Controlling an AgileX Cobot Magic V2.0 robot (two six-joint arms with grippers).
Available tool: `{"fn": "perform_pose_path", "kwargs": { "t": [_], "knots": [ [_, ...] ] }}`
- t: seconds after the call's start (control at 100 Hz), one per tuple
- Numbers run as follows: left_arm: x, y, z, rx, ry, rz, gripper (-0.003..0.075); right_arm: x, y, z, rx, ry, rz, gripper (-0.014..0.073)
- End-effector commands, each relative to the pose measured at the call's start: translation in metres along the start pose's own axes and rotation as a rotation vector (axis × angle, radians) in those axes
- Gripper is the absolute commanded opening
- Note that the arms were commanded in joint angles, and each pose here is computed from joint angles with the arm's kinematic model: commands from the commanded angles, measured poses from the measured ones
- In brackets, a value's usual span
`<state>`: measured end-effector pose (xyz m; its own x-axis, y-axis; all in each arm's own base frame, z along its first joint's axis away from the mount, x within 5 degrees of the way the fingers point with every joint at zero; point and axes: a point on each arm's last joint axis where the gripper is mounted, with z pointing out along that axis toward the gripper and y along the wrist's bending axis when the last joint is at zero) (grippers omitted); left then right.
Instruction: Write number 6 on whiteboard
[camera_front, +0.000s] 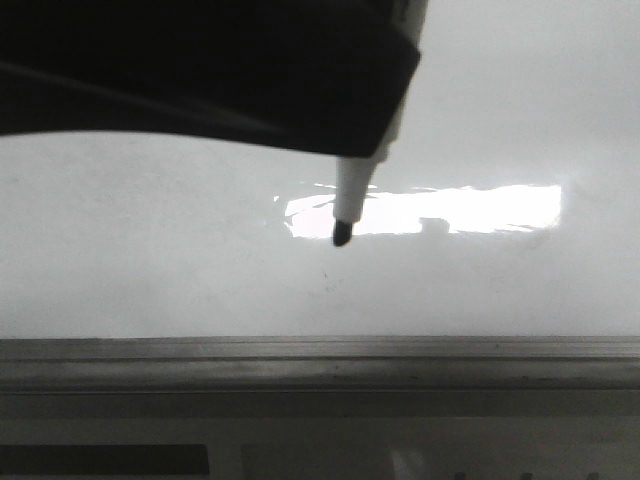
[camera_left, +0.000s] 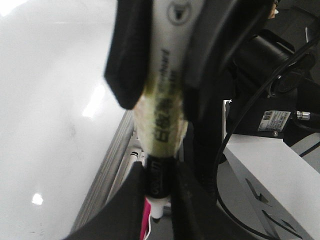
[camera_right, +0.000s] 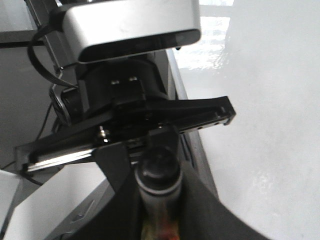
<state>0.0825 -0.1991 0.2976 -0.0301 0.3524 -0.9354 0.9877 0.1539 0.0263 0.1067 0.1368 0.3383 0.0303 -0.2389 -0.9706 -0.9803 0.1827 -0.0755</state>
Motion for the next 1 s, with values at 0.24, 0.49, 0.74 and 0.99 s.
{"fn": "perform_pose_path", "kwargs": {
  "t": [0.24, 0.49, 0.74, 0.99],
  "knots": [
    [-0.016, 0.008, -0.007, -0.107, -0.092, -0.113, 0.0228, -0.018, 0.001, -0.011, 0.086, -0.084, -0.025, -0.0062],
    [-0.026, 0.020, -0.055, -0.378, -0.262, -0.244, 0.0422, -0.028, 0.007, -0.053, 0.448, -0.123, -0.224, -0.0045],
    [0.007, 0.028, -0.127, -0.780, -0.398, -0.416, 0.0313, -0.019, 0.016, -0.078, 0.651, -0.189, -0.251, -0.0043],
    [0.022, 0.022, -0.132, -0.756, -0.411, -0.419, 0.0101, -0.015, -0.006, -0.070, 0.742, -0.127, -0.215, -0.0043]
  ]
}}
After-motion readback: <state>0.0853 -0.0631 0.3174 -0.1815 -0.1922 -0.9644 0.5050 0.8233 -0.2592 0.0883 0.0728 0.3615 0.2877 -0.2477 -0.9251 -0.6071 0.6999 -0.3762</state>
